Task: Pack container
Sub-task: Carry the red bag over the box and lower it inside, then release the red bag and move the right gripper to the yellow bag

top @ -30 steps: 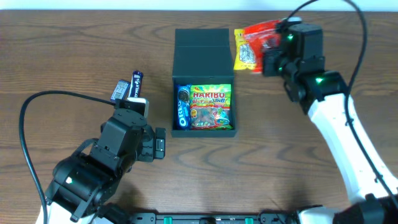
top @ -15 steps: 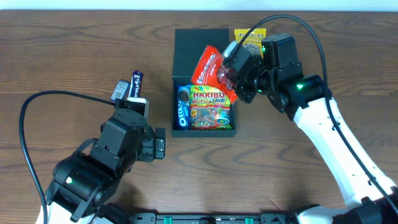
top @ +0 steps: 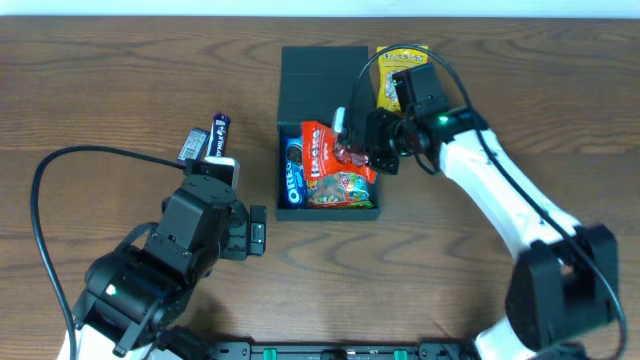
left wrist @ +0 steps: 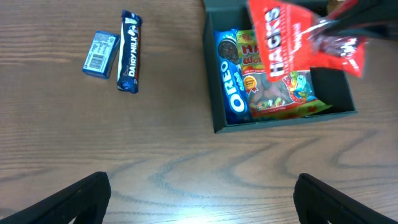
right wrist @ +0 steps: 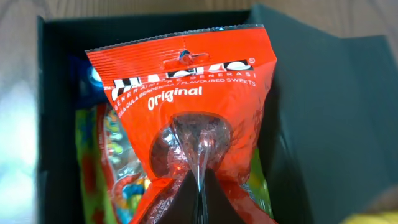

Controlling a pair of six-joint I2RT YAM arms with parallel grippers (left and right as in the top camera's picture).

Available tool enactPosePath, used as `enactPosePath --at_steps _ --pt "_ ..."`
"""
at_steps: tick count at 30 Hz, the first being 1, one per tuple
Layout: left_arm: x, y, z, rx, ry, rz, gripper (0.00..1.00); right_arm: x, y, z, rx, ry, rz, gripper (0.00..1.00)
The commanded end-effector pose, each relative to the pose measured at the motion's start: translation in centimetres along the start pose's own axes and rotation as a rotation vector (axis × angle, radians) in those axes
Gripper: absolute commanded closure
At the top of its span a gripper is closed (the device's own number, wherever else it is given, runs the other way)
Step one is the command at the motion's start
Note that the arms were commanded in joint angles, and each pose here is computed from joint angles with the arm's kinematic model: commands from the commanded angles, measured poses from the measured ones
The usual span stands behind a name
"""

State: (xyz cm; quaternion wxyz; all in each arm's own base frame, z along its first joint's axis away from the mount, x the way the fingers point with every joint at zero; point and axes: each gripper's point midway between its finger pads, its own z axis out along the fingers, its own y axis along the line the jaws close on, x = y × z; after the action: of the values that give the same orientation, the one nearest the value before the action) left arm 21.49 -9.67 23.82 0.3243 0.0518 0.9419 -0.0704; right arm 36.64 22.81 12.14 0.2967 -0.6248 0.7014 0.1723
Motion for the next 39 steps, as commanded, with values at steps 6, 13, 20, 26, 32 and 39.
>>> enactPosePath --at_steps 6,13,20,26,32,39 --pt "-0.5 0.1 -0.4 -0.005 -0.017 0.003 0.05 -0.1 -0.7 1.1 -0.012 -0.055 -0.058 0.99" --pt "-0.5 0.1 -0.4 -0.006 -0.017 0.003 0.05 1.0 -2.1 1.0 0.055 0.01 0.013 0.01" --pt "-0.5 0.1 -0.4 -0.006 -0.017 0.003 0.05 -1.1 -4.0 -1.2 0.154 -0.065 0.257 0.01" --pt "-0.5 0.1 -0.4 -0.006 -0.017 0.003 0.05 -5.1 -5.9 -6.1 0.286 -0.204 0.347 0.01" --pt "-0.5 0.1 -0.4 -0.006 -0.017 0.003 0.05 -7.8 -6.4 -9.6 0.347 -0.314 0.423 0.01" --pt "-0.5 0.1 -0.4 -0.006 -0.017 0.003 0.05 -7.8 -7.5 -11.4 0.413 -0.374 0.684 0.01"
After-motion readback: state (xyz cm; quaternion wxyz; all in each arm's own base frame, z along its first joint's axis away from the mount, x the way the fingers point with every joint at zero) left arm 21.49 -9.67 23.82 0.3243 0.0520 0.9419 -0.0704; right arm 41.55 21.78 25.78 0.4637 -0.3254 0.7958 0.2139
